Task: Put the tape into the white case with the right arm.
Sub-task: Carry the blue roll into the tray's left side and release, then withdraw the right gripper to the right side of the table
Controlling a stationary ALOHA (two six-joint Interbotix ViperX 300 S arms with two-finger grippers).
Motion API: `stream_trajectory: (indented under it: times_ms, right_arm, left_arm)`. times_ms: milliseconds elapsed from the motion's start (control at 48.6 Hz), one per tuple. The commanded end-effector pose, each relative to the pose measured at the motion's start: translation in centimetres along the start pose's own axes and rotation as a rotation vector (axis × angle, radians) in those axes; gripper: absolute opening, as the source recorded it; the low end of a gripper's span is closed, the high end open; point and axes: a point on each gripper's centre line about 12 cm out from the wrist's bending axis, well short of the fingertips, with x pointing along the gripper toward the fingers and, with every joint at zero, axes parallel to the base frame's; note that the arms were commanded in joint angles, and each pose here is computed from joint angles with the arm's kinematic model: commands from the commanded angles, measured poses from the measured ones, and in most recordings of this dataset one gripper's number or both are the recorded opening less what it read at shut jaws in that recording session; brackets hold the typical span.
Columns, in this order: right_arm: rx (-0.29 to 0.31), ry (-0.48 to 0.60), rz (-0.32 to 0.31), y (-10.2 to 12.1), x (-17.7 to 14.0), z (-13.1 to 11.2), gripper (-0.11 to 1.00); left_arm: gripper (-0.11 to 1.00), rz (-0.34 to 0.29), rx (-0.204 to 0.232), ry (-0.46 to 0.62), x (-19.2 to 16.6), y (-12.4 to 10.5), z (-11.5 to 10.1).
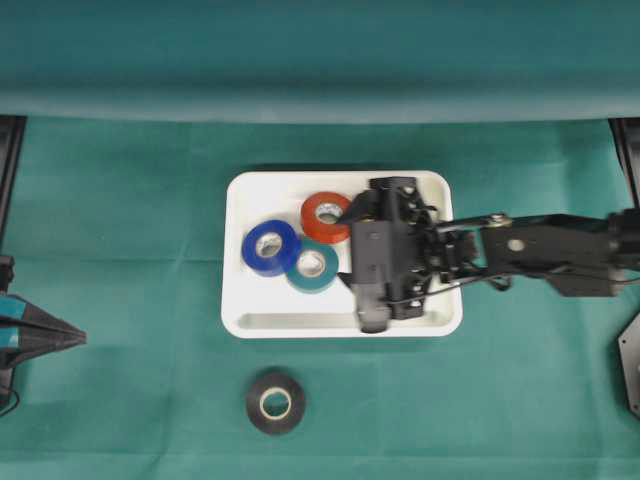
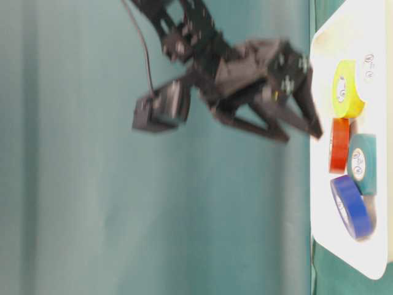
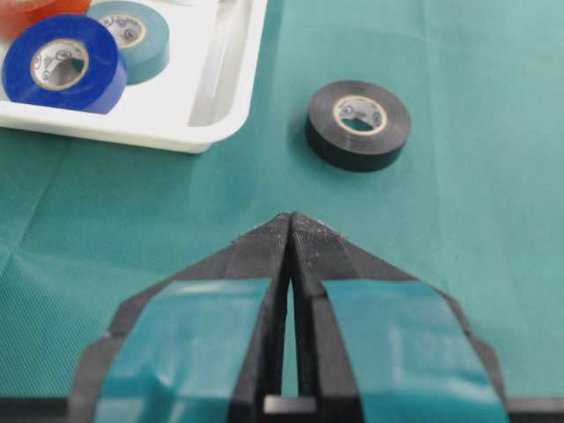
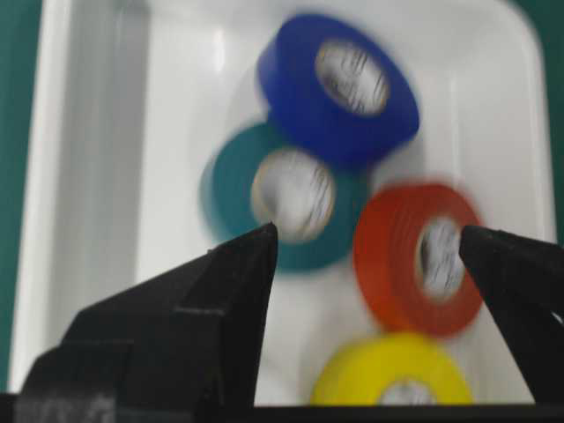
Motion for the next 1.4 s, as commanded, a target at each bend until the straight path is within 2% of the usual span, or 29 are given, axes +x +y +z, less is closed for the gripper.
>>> stream_trajectory:
  times_ms: [0,432,802,967,1173,1275,1378]
  right_arm:
    - [0.005,-0.037,-0.010,-0.3,-2.0,0.3,0.69]
    - [0.013,-0.057,-0.007,1.1,-8.7,-4.8,0.69]
    - [0.016,-0.201,0.001,2.9,-14.7,-9.8,0.68]
    - [0.029,-0.277,-0.023,3.2,-16.9,-11.2,0.68]
    - [0.093,-0.312,-0.044,3.4,-18.1,-12.8,0.67]
    - [0.112,-0.326,-0.042,3.5,-18.4,-12.9,0.67]
    - [0.107,-0.339,-0.022,3.8,-18.5,-12.5,0.67]
  left_arm:
    - [0.00,0.000,-0.003,-0.012,0.0,0.0,0.5]
    - [0.00,0.000,-0.005,-0.009,0.0,0.0,0.4]
    - [0.00,0.000,-0.005,-0.012,0.0,0.0,0.5]
    - [0.00,0.000,-0.005,-0.012,0.0,0.0,0.5]
    - [0.00,0.000,-0.005,-0.012,0.0,0.0,0.4]
    - [0.00,0.000,-0.005,-0.012,0.0,0.0,0.4]
    - [0.00,0.000,-0.005,-0.012,0.0,0.0,0.4]
